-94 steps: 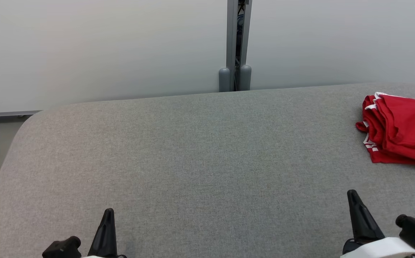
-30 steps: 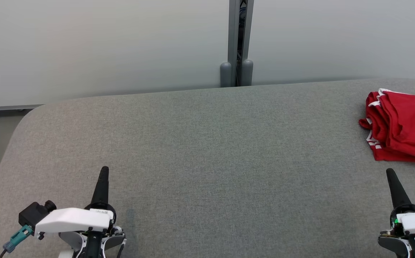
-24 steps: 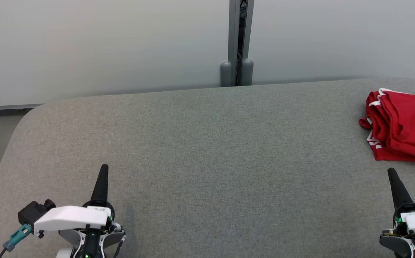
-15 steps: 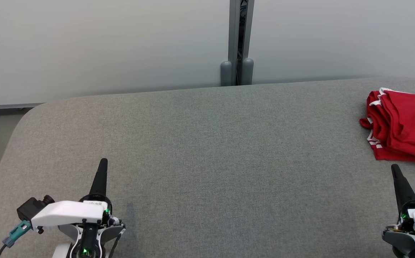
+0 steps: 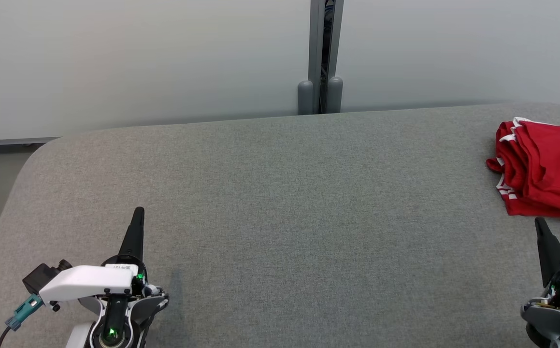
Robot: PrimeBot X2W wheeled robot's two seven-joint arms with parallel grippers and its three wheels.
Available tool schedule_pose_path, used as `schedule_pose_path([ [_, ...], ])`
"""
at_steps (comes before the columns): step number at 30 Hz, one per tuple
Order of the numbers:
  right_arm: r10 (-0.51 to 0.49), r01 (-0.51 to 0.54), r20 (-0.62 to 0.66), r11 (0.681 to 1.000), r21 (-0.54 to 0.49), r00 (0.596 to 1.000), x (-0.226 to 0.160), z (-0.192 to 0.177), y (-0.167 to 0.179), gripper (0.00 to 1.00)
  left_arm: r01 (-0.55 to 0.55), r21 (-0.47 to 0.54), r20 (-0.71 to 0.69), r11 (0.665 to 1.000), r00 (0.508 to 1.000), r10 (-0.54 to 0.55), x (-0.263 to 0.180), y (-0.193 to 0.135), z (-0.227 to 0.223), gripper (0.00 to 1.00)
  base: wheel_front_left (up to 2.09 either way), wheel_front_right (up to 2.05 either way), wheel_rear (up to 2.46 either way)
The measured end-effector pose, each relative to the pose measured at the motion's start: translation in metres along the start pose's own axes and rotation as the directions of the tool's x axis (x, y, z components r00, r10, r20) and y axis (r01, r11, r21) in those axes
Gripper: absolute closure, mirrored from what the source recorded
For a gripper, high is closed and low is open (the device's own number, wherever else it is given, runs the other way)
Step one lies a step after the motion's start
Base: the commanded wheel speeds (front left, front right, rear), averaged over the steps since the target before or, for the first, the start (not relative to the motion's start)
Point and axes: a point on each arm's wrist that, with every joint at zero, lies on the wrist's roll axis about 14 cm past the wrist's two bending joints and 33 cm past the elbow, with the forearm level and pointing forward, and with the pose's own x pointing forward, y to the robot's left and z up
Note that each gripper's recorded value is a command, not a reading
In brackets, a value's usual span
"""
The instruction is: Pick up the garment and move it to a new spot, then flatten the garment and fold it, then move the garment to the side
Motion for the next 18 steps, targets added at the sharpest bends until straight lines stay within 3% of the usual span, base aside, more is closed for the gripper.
schedule_pose_path([
  [18,0.025,-0.026,0.005,0.992,0.126,1.0,0.0042,0.0059,0.0046,1.0,0.032,-0.12,-0.003,0.992,0.999,-0.033,0.0083,-0.0098,0.0016,1.0,0.0,0.0,0.0],
])
